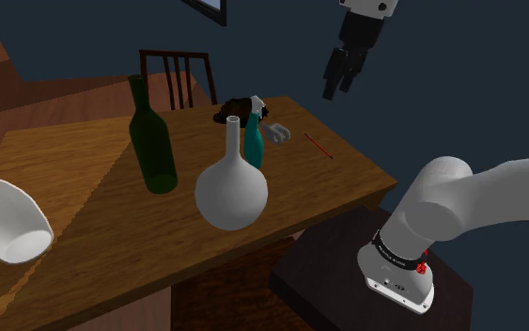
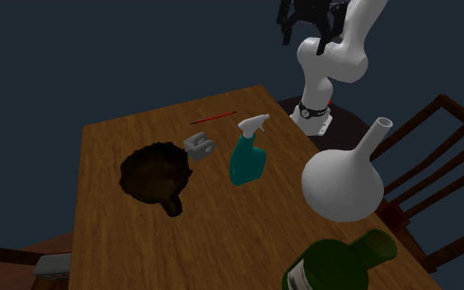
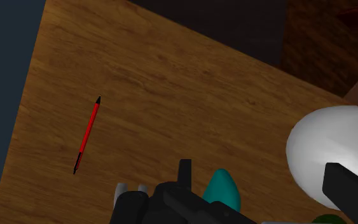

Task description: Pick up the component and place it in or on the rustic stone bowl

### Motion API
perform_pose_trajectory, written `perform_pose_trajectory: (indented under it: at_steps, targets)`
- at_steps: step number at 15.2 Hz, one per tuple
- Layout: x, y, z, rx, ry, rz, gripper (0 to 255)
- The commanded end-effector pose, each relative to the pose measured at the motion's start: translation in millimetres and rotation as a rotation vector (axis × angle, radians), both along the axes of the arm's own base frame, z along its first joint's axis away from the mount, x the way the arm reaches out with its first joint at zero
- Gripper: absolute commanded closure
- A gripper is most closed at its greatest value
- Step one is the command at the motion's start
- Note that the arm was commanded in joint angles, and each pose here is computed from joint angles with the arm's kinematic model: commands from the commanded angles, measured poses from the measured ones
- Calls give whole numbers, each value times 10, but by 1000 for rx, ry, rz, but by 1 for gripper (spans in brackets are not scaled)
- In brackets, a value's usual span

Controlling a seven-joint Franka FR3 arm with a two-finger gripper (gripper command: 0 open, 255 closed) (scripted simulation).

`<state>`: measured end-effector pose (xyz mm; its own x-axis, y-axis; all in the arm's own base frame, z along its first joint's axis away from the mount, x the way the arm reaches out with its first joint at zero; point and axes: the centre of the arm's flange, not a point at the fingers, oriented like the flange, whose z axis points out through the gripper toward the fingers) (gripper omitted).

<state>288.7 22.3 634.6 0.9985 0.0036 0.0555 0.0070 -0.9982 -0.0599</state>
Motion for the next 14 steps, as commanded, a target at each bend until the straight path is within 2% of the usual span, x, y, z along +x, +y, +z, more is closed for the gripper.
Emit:
perform_pose_trajectory:
  at_steps: [1,14]
  targets:
    - [0,0,0,0,0,0,0]
    - [1247,-630,-1068,-23,52,34,0]
